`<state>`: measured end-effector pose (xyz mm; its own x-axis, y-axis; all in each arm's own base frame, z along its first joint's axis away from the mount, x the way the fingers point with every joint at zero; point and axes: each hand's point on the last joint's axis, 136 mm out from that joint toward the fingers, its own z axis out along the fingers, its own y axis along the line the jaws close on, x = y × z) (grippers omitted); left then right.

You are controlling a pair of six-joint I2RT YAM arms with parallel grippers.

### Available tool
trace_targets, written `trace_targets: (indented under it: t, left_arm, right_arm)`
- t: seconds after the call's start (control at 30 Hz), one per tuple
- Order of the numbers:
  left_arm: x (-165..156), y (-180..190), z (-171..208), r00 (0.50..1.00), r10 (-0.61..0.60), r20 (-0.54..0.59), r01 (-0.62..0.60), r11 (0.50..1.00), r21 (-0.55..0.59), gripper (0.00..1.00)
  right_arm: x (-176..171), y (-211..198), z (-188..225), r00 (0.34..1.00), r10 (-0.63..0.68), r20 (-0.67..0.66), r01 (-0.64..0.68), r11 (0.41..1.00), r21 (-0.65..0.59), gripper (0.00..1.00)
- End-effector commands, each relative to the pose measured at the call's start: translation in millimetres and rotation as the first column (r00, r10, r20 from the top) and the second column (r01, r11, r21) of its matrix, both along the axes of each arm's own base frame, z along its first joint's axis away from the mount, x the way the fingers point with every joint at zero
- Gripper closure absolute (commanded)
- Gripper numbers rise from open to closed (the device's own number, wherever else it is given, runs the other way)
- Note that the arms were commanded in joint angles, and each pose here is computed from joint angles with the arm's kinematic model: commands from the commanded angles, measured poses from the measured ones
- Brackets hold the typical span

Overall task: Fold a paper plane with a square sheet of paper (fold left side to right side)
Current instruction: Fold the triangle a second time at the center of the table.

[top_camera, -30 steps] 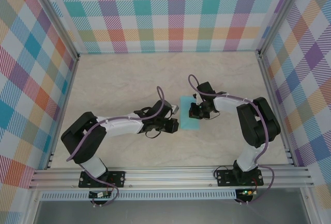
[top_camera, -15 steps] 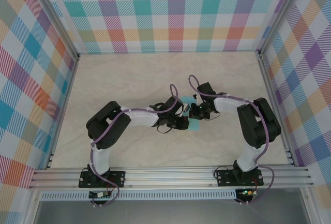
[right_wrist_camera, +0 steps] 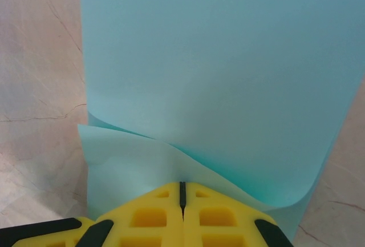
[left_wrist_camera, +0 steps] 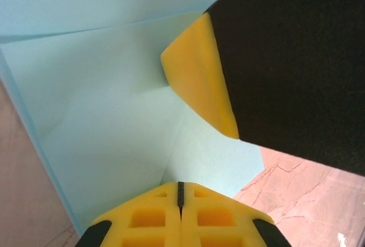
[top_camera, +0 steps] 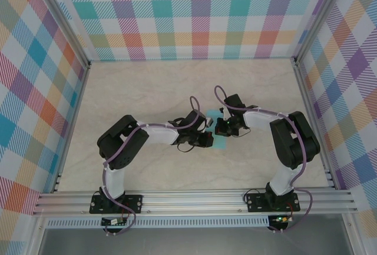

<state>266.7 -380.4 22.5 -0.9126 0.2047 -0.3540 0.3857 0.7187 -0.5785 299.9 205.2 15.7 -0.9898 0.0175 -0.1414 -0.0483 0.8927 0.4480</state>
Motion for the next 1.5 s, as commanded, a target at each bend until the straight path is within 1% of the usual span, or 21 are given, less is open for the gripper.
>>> trace_targets:
  t: [0.0, 0.13, 0.5, 0.63, 0.77, 0.9, 1.07, 1.17, 1.47]
  left_arm:
    - [-12, 22, -12, 0.995, 0.057, -0.078, -0.054, 0.998, 0.038, 0.98]
    - [-22, 34, -20, 0.989, 0.087, -0.119, -0.083, 0.996, 0.04, 0.99]
    - [-36, 60, -25, 0.976, 0.151, -0.157, -0.147, 0.989, 0.033, 0.99]
    - [-33, 66, -12, 0.974, 0.161, -0.156, -0.167, 0.986, -0.022, 1.0]
    - [-25, 58, 18, 0.983, 0.131, -0.128, -0.145, 0.984, -0.103, 1.0]
    - [-14, 42, 31, 0.988, 0.096, -0.119, -0.112, 0.984, -0.139, 1.0]
    - [-2, 26, 29, 0.989, 0.078, -0.122, -0.097, 0.984, -0.152, 1.0]
    - [2, 24, 20, 0.988, 0.076, -0.132, -0.094, 0.987, -0.133, 1.0]
    - [-12, 32, 1, 0.983, 0.061, -0.173, -0.08, 0.991, -0.106, 1.0]
  right_arm:
    - [-20, -6, -11, 0.997, 0.006, -0.079, -0.009, 0.999, -0.039, 0.96]
    - [-20, -7, -13, 0.996, 0.006, -0.087, -0.01, 0.999, -0.044, 0.96]
    - [-19, -4, -15, 0.996, 0.014, -0.093, -0.018, 0.999, -0.038, 0.96]
    - [-17, 0, -11, 0.996, 0.02, -0.088, -0.021, 1.0, -0.016, 0.96]
    - [-17, 3, -7, 0.996, 0.024, -0.082, -0.024, 1.0, -0.005, 0.96]
    - [-16, 5, -6, 0.996, 0.024, -0.082, -0.024, 1.0, -0.004, 0.96]
    - [-17, 5, -6, 0.996, 0.028, -0.084, -0.029, 1.0, -0.008, 0.96]
    - [-18, 5, -6, 0.996, 0.03, -0.082, -0.031, 0.999, -0.011, 0.96]
    - [-18, 2, -6, 0.996, 0.028, -0.085, -0.03, 0.999, -0.027, 0.96]
